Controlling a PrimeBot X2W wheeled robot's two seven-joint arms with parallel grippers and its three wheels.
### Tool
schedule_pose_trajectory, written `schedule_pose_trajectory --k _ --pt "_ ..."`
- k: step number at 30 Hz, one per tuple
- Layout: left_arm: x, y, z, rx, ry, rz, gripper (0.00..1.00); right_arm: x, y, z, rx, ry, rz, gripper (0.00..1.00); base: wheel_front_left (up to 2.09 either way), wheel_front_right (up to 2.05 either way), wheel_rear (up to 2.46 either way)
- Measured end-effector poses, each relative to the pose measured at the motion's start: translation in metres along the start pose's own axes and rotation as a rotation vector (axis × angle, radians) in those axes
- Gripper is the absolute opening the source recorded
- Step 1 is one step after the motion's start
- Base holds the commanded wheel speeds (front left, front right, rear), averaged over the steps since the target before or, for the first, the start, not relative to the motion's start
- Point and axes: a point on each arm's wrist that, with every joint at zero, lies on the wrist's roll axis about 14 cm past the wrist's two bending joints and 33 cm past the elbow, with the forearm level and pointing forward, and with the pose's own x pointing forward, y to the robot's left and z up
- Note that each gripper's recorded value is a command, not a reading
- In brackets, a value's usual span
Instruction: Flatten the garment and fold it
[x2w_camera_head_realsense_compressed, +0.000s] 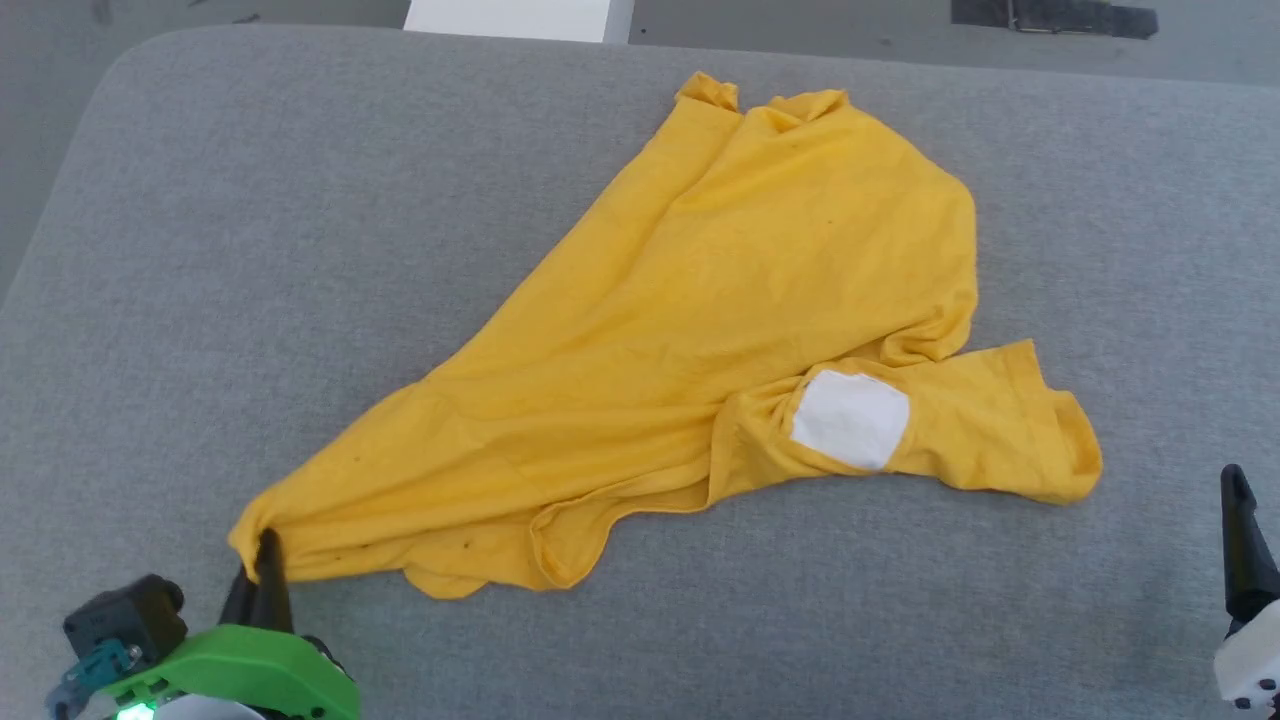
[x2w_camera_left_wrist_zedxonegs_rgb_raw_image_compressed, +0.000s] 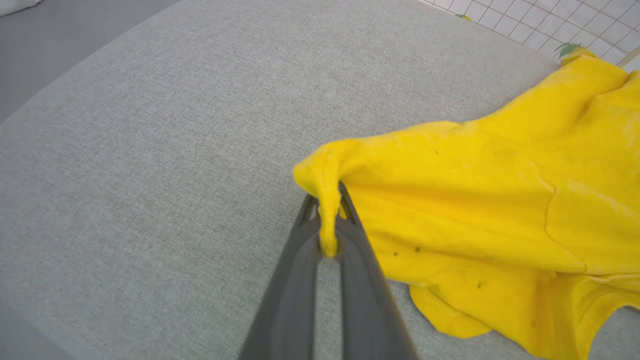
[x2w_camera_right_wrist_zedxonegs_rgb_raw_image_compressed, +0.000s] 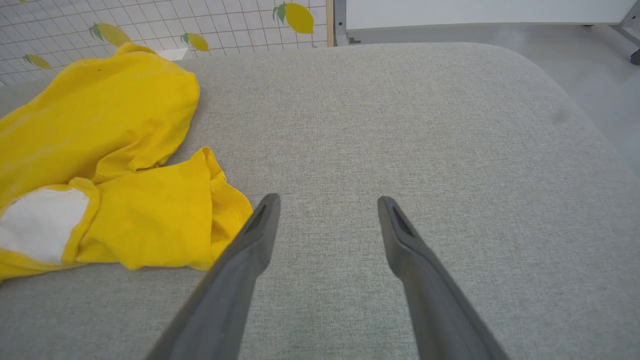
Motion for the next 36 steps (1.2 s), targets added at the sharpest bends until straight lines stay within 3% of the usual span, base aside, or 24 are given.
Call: schedule_pose_trajectory --k 12,26,27,28,29,34,36 --pt "0.004 -0.023 -0.001 -0.01 0.017 -0.055 0.0 0.034 0.063 -0.006 -0.114 0.104 0.174 1.0 0.0 0.0 0.0" --pt "0.015 -0.031 -0.017 0.002 0.071 -0.071 0.0 0.079 0.082 -0.054 -0.201 0.361 0.283 1.0 0.0 0.0 0.0" --pt "0.015 -0.029 -0.018 0.002 0.073 -0.067 0.0 0.079 0.085 -0.058 -0.204 0.378 0.293 0.94 0.0 0.0 0.0" --pt "0.014 -0.028 -0.018 0.003 0.075 -0.063 0.0 0.079 0.087 -0.061 -0.202 0.399 0.302 0.43 0.0 0.0 0.0" --pt "0.014 -0.027 -0.019 0.003 0.078 -0.06 0.0 0.08 0.088 -0.063 -0.194 0.417 0.307 0.0 0.0 0.0 0.0" --pt "0.011 -0.028 -0.017 0.005 0.07 -0.065 0.0 0.075 0.095 -0.063 -0.177 0.44 0.329 0.0 0.0 0.0 0.0" --pt "0.01 -0.03 -0.013 0.004 0.055 -0.076 0.0 0.074 0.094 -0.057 -0.114 0.41 0.313 0.0 0.0 0.0 0.0"
